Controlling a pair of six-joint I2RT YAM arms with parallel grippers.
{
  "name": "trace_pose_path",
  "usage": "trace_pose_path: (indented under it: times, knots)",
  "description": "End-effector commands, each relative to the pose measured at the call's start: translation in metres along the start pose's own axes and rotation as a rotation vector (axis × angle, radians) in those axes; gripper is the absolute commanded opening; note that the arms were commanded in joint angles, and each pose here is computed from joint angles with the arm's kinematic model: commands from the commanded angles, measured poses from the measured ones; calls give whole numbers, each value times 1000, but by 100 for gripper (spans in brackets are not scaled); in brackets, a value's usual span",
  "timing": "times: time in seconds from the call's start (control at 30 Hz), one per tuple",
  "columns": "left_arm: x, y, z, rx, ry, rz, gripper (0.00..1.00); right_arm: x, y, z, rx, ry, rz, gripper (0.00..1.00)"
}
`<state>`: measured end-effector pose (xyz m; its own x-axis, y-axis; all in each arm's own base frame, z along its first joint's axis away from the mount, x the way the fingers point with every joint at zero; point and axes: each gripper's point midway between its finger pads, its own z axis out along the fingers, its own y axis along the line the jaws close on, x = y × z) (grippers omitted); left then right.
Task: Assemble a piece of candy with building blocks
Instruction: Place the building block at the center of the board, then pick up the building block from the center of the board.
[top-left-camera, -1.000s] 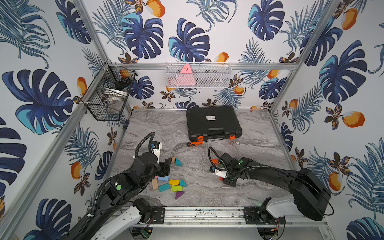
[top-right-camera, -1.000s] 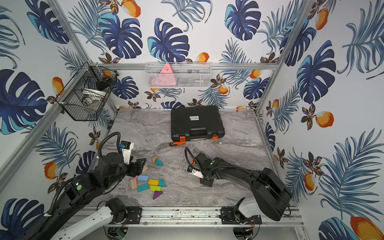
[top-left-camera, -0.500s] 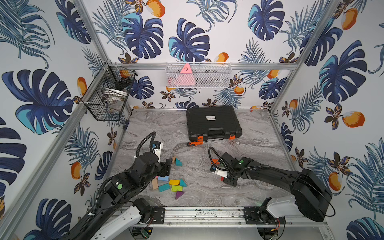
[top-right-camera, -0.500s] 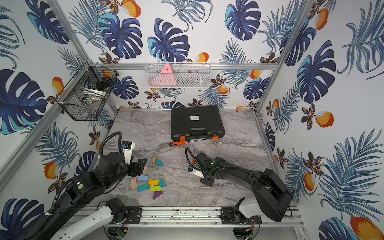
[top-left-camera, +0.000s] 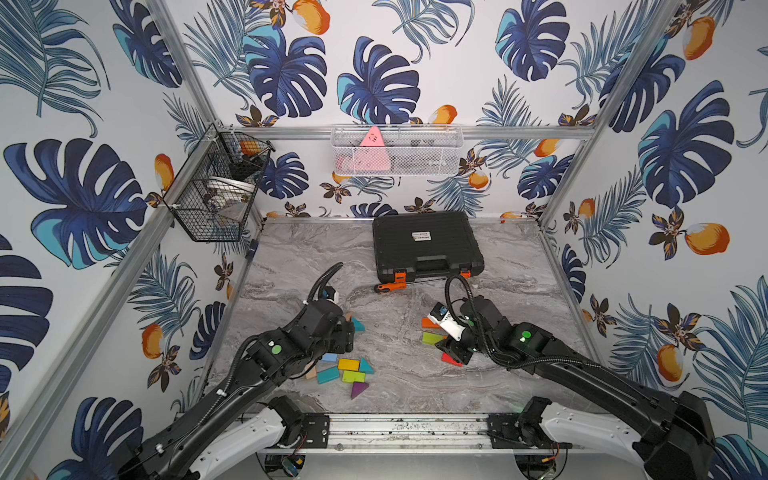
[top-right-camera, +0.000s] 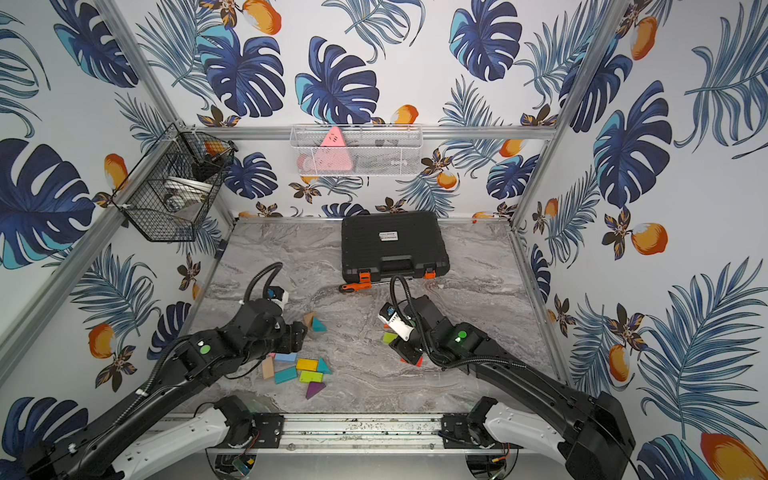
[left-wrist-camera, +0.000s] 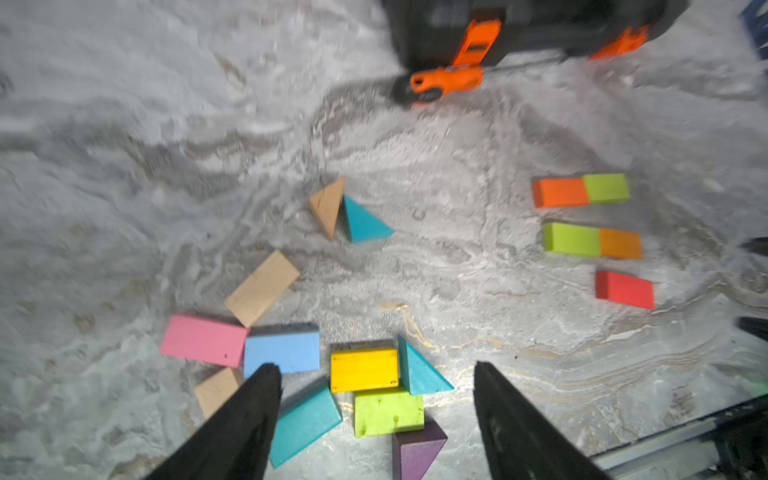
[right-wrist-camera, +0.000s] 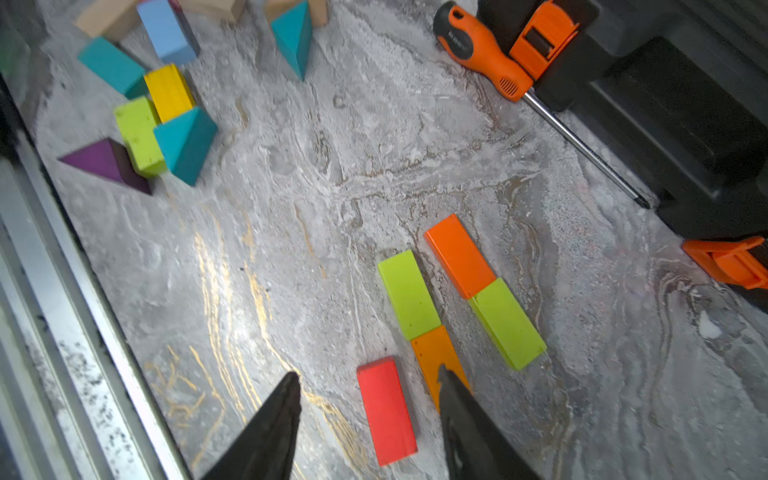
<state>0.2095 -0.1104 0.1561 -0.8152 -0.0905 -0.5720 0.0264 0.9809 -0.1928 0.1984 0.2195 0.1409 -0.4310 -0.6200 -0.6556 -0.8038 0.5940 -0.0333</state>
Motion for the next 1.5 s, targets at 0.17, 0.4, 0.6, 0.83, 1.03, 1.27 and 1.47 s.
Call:
trace_pose_path:
  times: [0.17, 0.4, 0.6, 0.83, 1.03, 1.27, 1.47]
  knots:
    - [6, 29, 42, -223, 7, -65, 79, -24, 4, 3, -39, -137, 224, 56]
    - [8, 58, 71, -327, 50, -116, 88, -19, 9, 6, -70, -165, 243, 56]
    - [20, 71, 97, -298, 118, -256, 88, -21, 14, 7, -99, -166, 241, 57]
    - [19, 71, 111, -300, 135, -258, 88, -21, 16, 6, -114, -169, 241, 58]
    - [26, 77, 108, -323, 159, -277, 88, -22, 16, 7, -110, -166, 234, 59]
    - [26, 88, 103, -387, 134, -306, 88, -19, 17, 9, -114, -159, 242, 60]
    - [42, 89, 115, -385, 183, -324, 86, -17, 18, 9, -119, -149, 241, 61]
